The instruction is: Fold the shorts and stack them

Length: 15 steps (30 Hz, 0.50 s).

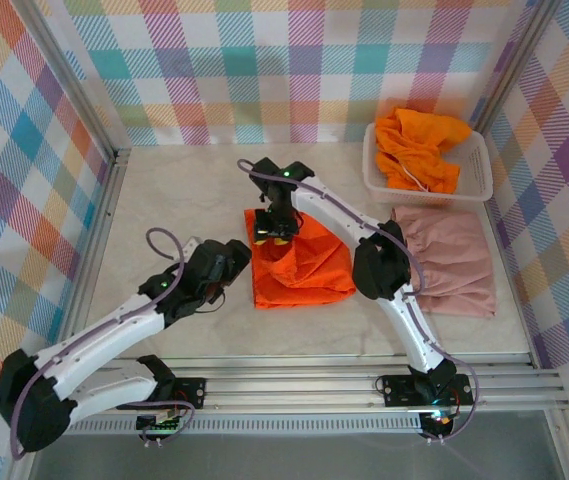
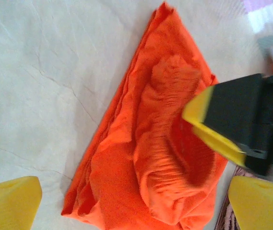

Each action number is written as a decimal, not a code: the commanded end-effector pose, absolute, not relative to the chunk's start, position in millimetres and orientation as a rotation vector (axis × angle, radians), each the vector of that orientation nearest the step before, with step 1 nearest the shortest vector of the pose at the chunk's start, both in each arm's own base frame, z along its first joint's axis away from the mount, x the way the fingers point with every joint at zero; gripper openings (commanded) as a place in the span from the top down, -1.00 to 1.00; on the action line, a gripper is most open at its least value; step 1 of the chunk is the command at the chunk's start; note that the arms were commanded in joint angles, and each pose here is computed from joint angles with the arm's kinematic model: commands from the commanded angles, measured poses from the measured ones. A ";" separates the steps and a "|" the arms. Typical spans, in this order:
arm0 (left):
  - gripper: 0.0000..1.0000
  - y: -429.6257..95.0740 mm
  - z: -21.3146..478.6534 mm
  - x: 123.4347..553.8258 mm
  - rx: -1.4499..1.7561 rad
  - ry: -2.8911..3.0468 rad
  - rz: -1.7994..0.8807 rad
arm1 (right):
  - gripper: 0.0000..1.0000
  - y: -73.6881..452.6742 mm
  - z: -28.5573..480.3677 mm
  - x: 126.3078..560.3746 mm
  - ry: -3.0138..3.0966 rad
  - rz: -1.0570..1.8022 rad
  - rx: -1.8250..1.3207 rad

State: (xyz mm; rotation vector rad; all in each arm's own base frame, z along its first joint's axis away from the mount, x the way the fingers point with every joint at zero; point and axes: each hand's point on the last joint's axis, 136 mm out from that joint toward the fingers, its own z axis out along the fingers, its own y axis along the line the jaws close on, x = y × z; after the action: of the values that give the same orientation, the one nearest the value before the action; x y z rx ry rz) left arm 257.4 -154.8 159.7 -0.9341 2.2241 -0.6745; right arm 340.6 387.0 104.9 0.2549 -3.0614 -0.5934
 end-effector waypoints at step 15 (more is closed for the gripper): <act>-1.00 -222.2 235.5 291.1 -0.602 2.205 -1.064 | -0.82 301.3 224.6 362.8 -3.080 -1.521 -0.014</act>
State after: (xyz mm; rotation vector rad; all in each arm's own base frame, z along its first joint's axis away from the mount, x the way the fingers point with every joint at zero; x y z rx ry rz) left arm 278.3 -180.0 209.8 -0.7732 2.2034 -0.8610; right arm 346.1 320.7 252.8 0.0841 -3.0451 -1.5742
